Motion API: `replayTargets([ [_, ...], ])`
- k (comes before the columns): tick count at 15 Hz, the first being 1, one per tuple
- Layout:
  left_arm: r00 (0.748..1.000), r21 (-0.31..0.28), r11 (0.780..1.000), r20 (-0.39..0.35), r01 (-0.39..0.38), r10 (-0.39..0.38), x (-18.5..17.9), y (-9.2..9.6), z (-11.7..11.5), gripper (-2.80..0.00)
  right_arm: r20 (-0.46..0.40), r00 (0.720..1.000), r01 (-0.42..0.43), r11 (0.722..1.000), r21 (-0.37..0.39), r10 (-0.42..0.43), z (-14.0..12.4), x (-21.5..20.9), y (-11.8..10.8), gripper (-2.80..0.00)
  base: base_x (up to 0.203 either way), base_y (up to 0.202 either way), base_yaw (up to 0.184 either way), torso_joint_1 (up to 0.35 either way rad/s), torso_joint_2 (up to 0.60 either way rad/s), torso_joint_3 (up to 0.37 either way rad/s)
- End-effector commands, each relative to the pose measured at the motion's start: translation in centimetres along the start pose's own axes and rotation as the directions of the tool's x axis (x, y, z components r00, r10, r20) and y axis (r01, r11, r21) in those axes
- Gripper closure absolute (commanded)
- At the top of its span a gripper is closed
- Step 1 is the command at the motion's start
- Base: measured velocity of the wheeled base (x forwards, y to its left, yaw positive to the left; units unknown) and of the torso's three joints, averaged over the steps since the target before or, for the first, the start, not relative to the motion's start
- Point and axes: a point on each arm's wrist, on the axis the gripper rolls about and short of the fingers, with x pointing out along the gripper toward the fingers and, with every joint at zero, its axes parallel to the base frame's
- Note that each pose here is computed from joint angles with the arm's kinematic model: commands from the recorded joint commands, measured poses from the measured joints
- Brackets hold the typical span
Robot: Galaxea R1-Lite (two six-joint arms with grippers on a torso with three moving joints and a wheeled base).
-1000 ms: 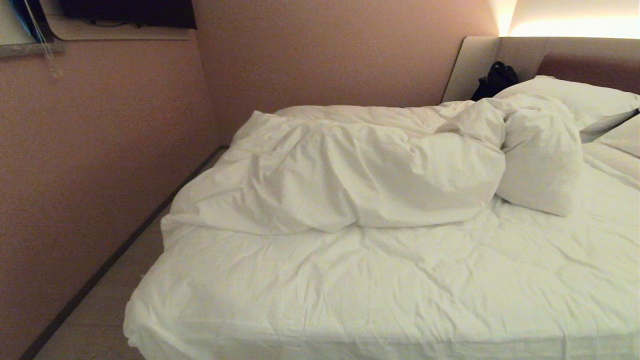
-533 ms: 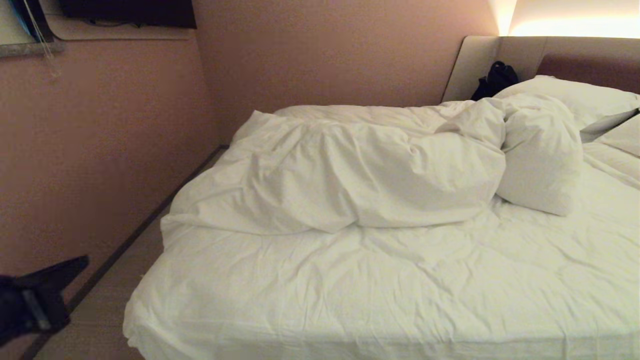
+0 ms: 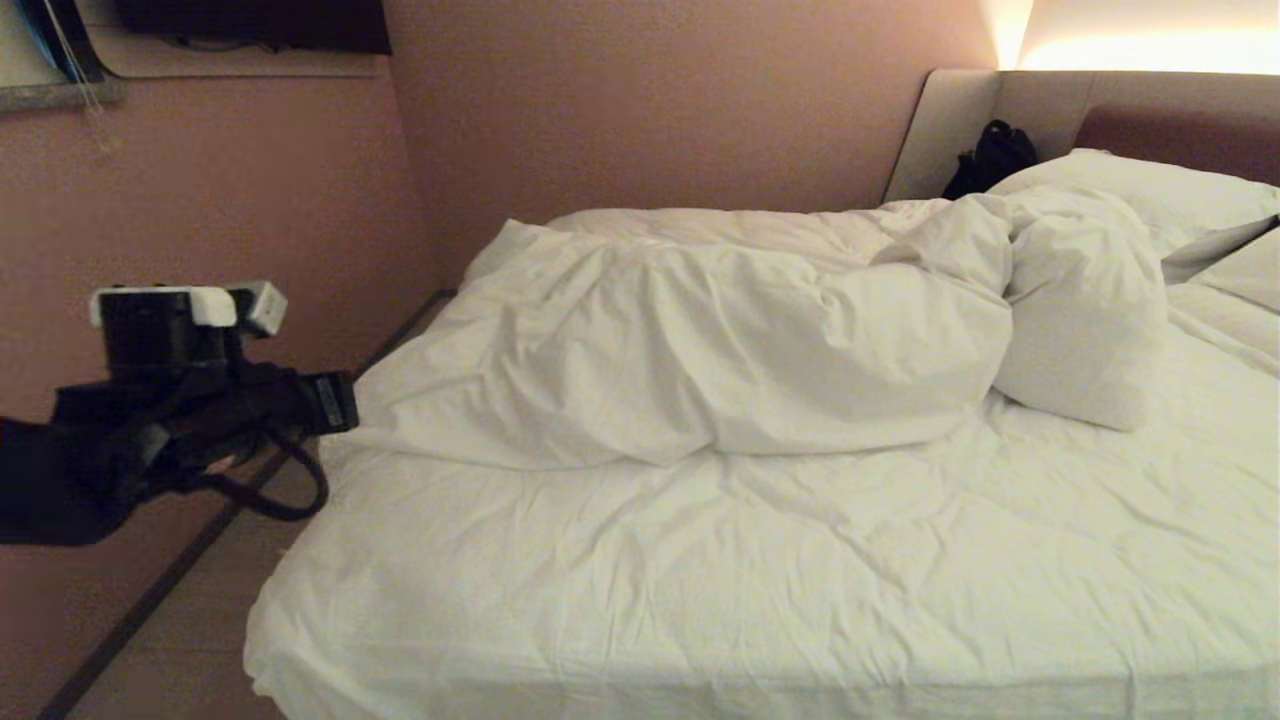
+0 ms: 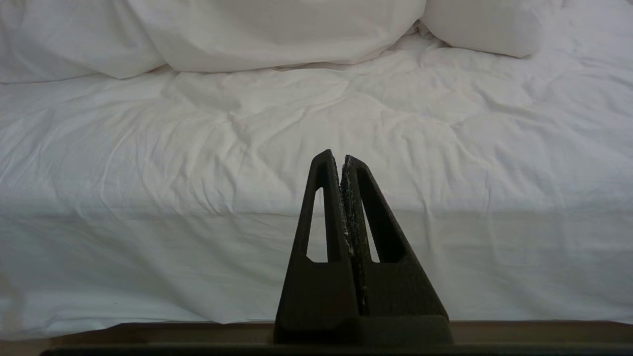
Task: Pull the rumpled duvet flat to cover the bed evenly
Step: Hold the folded corner of the quilt
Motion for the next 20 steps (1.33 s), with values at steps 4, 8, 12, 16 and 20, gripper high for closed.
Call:
replayTargets([
  [4, 0.998, -0.011, 0.999, -0.051, -0.039, 0.038, 9.0, 0.9, -2.1, 0.00, -0.001, 1.000, -0.001, 1.000, 0.000, 0.001, 0.0, 0.0, 0.0, 0.00, 0.000, 0.000, 0.000, 0.000, 0.00, 0.000],
  [8, 0.996, -0.012, 0.997, -0.035, -0.077, 0.077, 13.0, 1.7, -2.7, 0.00, -0.001, 1.000, -0.001, 1.000, 0.000, 0.001, 0.0, 0.0, 0.0, 0.00, 0.000, 0.000, 0.000, 0.000, 0.00, 0.000],
  [12, 0.996, -0.011, 0.996, -0.019, -0.089, 0.089, 15.8, 2.5, -3.0, 0.00, -0.001, 1.000, -0.001, 1.000, 0.000, 0.001, 0.0, 0.0, 0.0, 0.00, 0.000, 0.000, 0.000, 0.000, 0.00, 0.000],
  [16, 0.996, -0.010, 0.996, -0.019, -0.091, 0.090, 18.7, 2.9, -4.4, -2.80, -0.001, 1.000, -0.001, 1.000, 0.000, 0.001, 0.0, 0.0, 0.0, 0.00, 0.000, 0.000, 0.000, 0.000, 0.00, 0.000],
  [20, 0.988, -0.010, 0.988, 0.002, -0.152, 0.152, 21.3, 3.5, -5.6, -2.80, -0.001, 1.000, -0.001, 1.000, 0.000, 0.001, 0.0, 0.0, 0.0, 0.00, 0.000, 0.000, 0.000, 0.000, 0.00, 0.000],
])
